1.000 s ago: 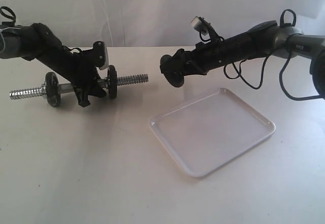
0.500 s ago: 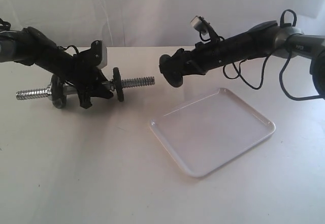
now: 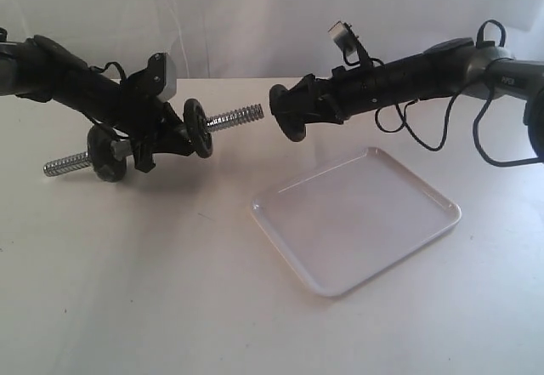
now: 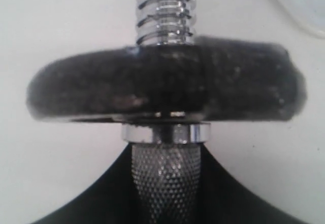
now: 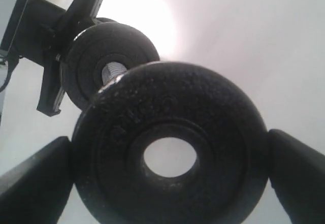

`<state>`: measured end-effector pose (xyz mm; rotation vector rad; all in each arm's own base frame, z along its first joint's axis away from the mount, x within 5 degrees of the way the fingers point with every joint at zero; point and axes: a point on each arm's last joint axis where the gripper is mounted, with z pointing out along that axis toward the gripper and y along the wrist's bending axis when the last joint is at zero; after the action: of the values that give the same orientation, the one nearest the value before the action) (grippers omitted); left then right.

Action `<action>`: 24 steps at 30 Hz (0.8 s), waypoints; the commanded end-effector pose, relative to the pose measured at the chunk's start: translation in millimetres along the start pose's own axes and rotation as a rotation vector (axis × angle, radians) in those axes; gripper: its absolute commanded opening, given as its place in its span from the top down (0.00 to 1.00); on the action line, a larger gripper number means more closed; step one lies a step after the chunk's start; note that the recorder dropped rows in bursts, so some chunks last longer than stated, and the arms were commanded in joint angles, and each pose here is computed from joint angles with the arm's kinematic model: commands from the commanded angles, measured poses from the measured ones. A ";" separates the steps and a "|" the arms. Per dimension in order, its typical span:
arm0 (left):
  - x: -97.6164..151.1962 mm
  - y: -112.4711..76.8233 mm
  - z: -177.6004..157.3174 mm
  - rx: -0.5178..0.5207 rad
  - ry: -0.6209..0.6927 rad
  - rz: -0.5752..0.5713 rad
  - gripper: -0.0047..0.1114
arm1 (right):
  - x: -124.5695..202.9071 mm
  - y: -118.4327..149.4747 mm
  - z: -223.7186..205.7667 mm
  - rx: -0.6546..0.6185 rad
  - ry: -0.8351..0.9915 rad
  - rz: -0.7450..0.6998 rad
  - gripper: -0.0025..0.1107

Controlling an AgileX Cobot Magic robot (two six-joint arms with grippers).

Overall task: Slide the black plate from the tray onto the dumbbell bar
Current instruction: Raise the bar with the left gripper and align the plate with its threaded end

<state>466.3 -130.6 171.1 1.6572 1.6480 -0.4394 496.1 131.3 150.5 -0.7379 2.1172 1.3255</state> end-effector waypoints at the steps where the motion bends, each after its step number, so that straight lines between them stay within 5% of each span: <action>1: -41.2 8.5 -27.9 -0.058 -0.178 -0.020 0.96 | -9.4 2.7 -3.5 -0.076 -0.121 0.019 0.98; 24: -40.9 9.6 -27.9 -0.071 -0.174 -0.005 0.96 | -19.0 6.8 -6.7 -0.101 -0.208 -0.030 0.98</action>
<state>466.1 -131.2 172.1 1.6591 1.6274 -0.4475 503.6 133.7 143.8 -0.6354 1.9907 1.4046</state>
